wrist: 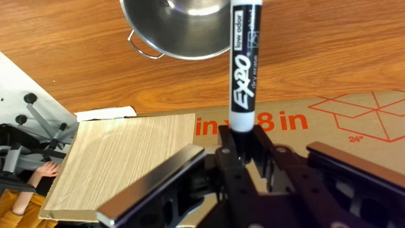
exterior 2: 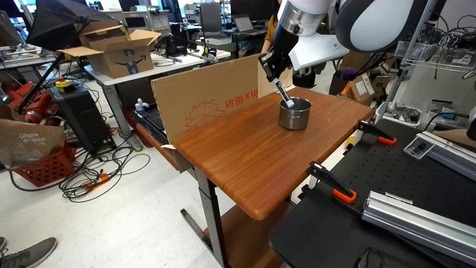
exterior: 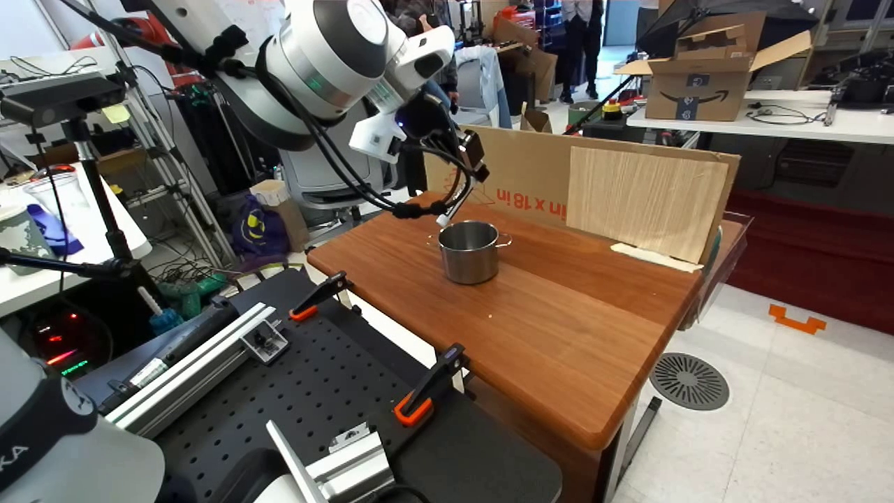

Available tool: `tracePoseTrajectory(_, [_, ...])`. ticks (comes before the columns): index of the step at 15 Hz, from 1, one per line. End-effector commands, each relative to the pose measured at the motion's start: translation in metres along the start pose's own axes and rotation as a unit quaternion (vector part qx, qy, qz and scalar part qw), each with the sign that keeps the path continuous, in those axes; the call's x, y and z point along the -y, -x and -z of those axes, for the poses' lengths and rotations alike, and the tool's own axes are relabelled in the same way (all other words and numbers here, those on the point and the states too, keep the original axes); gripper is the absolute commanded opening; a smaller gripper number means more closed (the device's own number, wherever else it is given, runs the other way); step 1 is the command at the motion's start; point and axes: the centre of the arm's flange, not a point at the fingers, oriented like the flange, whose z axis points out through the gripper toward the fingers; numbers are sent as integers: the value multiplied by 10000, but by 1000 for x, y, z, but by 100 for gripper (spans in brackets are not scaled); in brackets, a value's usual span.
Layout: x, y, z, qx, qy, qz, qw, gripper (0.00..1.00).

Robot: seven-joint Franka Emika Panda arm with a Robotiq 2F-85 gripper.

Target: Pick up the pen from the table and put it in the silver pot.

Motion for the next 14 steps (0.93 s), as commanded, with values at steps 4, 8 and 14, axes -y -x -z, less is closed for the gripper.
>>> tracePoseTrajectory(4, [-11, 2, 9, -208, 69, -120, 9997, 5])
tracePoseTrajectory(8, [-17, 1, 2, -202, 141, -159, 9996, 5])
tracePoseTrajectory(14, [-21, 3, -10, -86, 198, -164, 9996, 5])
